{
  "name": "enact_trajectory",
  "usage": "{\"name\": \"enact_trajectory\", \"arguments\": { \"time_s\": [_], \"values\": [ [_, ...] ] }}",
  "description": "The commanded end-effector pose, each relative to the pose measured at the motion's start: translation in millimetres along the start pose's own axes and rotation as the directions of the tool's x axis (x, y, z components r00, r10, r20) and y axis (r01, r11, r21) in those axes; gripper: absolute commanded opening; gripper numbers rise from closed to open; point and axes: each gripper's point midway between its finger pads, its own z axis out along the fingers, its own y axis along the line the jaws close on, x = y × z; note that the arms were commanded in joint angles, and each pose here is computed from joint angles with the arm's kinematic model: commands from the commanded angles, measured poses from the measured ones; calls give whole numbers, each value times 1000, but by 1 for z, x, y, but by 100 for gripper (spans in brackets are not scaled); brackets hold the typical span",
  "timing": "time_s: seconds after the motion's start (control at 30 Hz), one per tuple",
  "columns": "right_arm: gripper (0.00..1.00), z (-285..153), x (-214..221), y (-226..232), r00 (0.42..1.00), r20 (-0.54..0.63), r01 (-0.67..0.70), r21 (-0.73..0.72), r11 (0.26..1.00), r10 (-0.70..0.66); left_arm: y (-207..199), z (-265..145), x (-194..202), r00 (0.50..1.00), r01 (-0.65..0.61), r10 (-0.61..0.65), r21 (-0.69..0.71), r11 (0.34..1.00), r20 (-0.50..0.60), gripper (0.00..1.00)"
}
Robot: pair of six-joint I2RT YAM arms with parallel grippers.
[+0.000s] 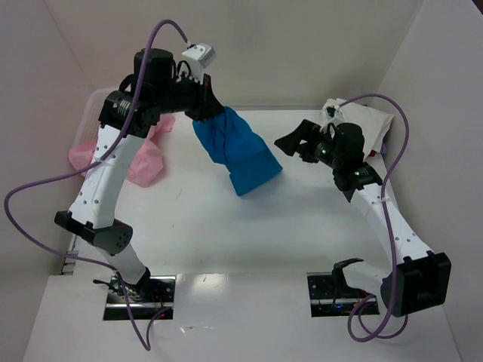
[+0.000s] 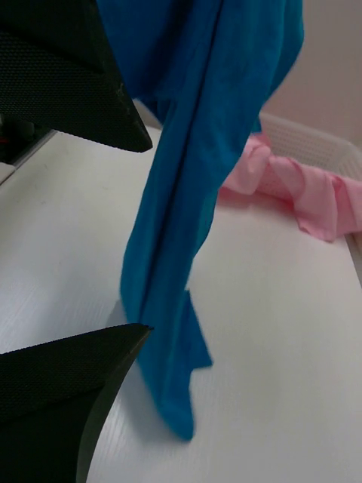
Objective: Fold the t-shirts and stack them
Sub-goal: Move the tshirt to the center of the board, then flatten out the tshirt
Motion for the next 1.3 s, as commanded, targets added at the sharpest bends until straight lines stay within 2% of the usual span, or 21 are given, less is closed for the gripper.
{"name": "enact_trajectory", "arguments": {
  "time_s": [0.0, 0.3, 0.43, 0.53, 0.6, 0.77, 0.97, 1.2, 1.27],
  "values": [
    [100, -4, -18, 51, 998, 55, -9, -205, 979, 20, 7, 17, 5, 1000, -21, 21, 5, 1000, 5, 0],
    [100, 11, -15, 97, 992, -29, -126, -336, 933, 124, 31, 34, 21, 1000, 22, -21, -92, 996, 15, 0],
    [100, 16, 10, 134, 990, -103, -132, -401, 907, 99, 39, 41, 24, 999, 45, -42, -121, 992, 25, 0],
    [100, 23, 31, 154, 997, -71, -53, -410, 911, 27, 42, 48, 24, 998, 54, -51, -121, 991, 25, 0],
    [100, 28, 47, 162, 994, -107, -45, -399, 916, 2, 40, 46, 19, 998, 62, -58, -119, 991, 39, 0],
    [100, 59, 68, 142, 989, -133, 21, -280, 960, -60, 34, 43, 11, 997, 55, -50, -94, 994, 55, 0],
    [100, 70, 46, 114, 994, -21, 100, -118, 988, -103, 32, 34, 10, 998, 45, -40, -103, 994, 58, 0],
    [100, 84, 35, 97, 986, 10, 167, -11, 986, -167, 30, 25, 11, 997, 46, -40, -114, 992, 58, 0],
    [93, 88, 36, 91, 984, 14, 177, 13, 984, -177, 28, 21, 11, 998, 46, -40, -114, 992, 58, 0]
  ]
}}
